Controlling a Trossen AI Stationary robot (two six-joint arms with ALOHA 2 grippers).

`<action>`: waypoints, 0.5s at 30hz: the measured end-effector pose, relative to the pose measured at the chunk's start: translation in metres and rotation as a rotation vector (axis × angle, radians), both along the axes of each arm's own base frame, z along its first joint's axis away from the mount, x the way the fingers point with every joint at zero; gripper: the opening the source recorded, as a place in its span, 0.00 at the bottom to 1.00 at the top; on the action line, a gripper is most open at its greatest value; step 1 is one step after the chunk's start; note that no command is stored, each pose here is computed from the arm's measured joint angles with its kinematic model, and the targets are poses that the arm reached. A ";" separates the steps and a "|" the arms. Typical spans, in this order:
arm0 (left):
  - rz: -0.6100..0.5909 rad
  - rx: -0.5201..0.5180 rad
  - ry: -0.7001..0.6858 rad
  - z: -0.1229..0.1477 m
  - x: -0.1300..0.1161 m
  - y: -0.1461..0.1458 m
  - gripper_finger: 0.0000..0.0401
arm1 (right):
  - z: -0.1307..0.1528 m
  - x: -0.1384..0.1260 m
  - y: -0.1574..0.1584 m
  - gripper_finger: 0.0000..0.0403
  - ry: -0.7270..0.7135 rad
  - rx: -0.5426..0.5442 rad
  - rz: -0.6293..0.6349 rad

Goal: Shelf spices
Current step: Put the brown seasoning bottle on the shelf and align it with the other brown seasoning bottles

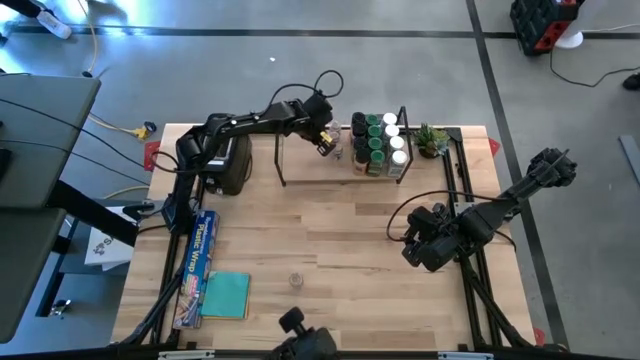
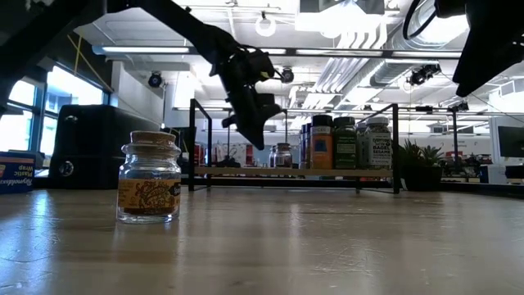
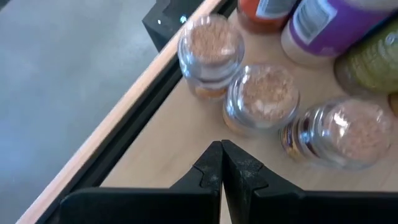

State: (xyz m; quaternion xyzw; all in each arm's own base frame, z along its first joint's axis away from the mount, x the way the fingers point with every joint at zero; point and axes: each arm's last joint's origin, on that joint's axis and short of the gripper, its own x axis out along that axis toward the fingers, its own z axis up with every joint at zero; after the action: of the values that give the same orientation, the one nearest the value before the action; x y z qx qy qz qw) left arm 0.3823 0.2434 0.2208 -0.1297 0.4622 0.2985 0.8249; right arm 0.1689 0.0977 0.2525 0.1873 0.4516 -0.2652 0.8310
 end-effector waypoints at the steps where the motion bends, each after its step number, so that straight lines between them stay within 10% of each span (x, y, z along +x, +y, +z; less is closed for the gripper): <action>1: 0.001 0.005 -0.009 0.001 0.001 0.001 0.00 | 0.000 0.000 0.000 0.60 0.000 0.000 0.000; 15: -0.003 -0.018 -0.063 -0.009 0.009 0.003 0.00 | 0.000 0.000 0.000 0.60 -0.002 0.004 -0.006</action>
State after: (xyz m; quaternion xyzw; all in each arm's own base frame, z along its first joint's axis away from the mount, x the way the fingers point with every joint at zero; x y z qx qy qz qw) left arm 0.3913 0.2467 0.2113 -0.1457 0.4386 0.2891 0.8383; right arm 0.1688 0.0976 0.2525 0.1906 0.4505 -0.2668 0.8304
